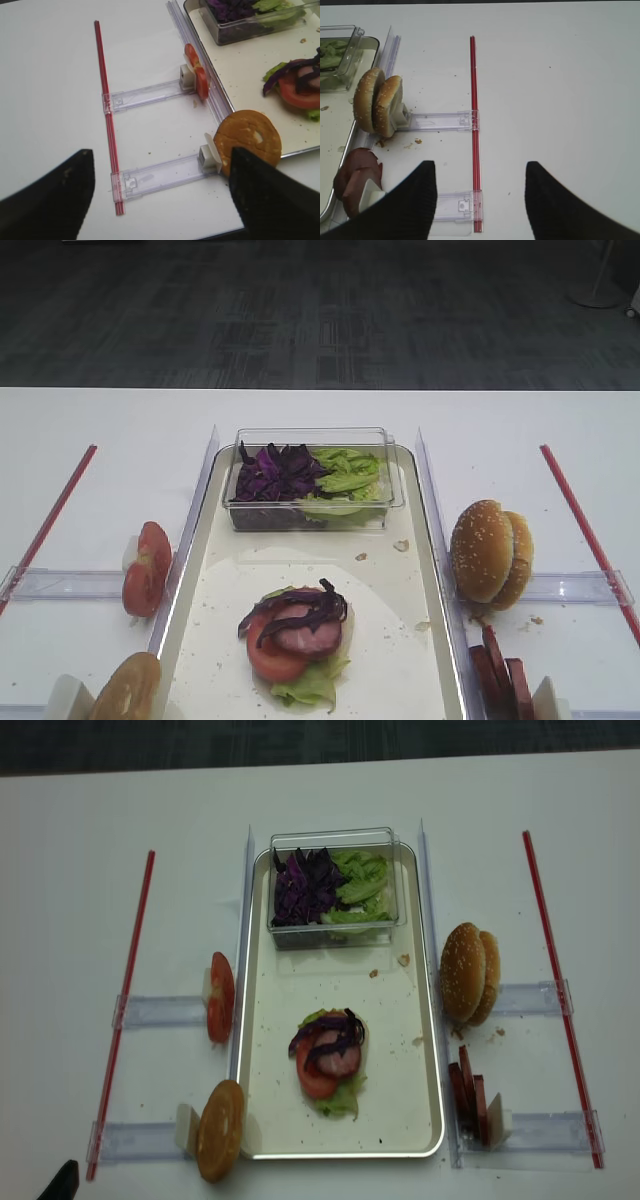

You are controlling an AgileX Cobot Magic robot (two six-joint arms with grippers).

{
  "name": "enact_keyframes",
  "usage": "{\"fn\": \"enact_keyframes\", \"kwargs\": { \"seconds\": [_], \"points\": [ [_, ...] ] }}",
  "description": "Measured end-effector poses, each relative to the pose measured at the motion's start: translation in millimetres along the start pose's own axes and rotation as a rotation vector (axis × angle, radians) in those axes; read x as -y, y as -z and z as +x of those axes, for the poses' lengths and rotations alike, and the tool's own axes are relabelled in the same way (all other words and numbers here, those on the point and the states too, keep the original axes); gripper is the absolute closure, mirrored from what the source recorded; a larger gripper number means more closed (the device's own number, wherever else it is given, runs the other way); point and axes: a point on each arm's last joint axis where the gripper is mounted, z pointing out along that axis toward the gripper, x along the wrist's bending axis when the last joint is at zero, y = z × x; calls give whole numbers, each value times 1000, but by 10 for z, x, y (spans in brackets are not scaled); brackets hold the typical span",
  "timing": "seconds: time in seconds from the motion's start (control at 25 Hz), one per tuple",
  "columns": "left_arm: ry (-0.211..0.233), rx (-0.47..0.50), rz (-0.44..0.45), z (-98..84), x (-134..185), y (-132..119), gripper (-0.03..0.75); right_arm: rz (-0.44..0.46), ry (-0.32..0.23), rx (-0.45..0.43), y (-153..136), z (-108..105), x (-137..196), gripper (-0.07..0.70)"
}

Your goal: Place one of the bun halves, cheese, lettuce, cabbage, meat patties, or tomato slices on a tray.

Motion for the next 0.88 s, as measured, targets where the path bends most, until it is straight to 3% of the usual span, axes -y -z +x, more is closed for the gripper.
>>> {"fn": "enact_keyframes", "kwargs": {
  "seconds": [0.88],
  "points": [
    [0,0,0,0,0,0,203,0,0,0,0,0,0,204]
  ]
}}
